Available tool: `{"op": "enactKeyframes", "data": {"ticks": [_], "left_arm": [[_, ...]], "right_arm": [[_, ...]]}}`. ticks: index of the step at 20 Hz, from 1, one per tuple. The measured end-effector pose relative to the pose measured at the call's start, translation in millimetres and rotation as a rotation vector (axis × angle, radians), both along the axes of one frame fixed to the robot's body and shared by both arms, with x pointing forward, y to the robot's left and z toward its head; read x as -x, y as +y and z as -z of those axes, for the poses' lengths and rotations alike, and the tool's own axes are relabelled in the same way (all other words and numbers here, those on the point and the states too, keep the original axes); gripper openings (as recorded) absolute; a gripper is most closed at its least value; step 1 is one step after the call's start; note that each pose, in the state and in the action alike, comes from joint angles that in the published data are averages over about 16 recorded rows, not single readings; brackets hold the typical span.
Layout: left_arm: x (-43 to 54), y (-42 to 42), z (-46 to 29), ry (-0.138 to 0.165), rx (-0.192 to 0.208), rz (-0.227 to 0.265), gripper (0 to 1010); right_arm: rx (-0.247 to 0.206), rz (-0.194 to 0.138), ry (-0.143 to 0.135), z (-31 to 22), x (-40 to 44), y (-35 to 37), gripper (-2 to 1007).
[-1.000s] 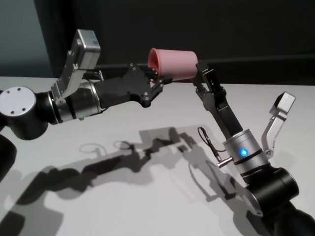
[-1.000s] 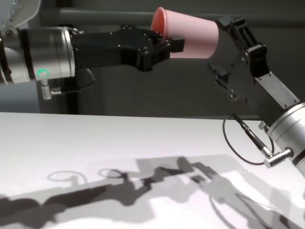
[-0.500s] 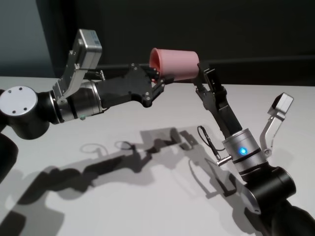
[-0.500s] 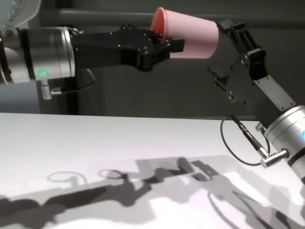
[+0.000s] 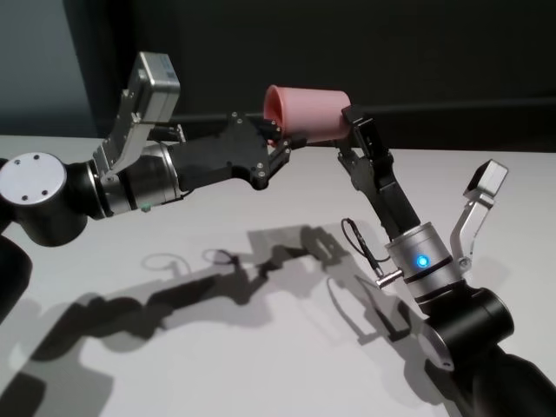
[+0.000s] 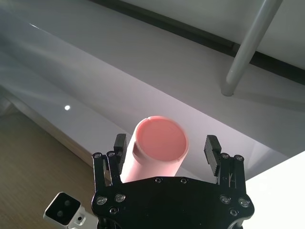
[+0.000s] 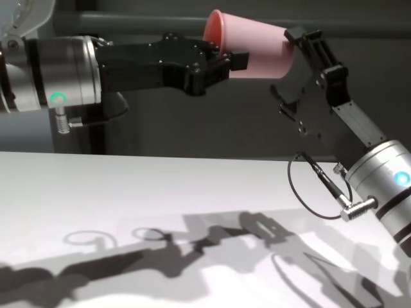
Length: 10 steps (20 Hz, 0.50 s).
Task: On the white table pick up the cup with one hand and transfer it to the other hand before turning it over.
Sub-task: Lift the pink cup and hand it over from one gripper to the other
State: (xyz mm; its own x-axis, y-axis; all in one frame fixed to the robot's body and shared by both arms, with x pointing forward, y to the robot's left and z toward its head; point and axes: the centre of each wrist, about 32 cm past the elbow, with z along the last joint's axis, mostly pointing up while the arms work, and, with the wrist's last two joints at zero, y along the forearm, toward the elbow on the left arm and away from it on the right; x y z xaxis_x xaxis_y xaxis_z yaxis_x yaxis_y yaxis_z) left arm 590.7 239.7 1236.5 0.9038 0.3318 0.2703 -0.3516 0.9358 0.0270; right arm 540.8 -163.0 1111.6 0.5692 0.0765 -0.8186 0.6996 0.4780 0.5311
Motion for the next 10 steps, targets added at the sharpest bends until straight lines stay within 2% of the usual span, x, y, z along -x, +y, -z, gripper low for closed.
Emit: {"op": "enactKeyframes", "data": {"ticks": [10], "left_arm": [[0.0,0.0,0.0,0.0,0.0,0.0,50]], "right_arm": [[-0.007,-0.018,-0.011,-1.9,-6.6,5.4,1002]]}}
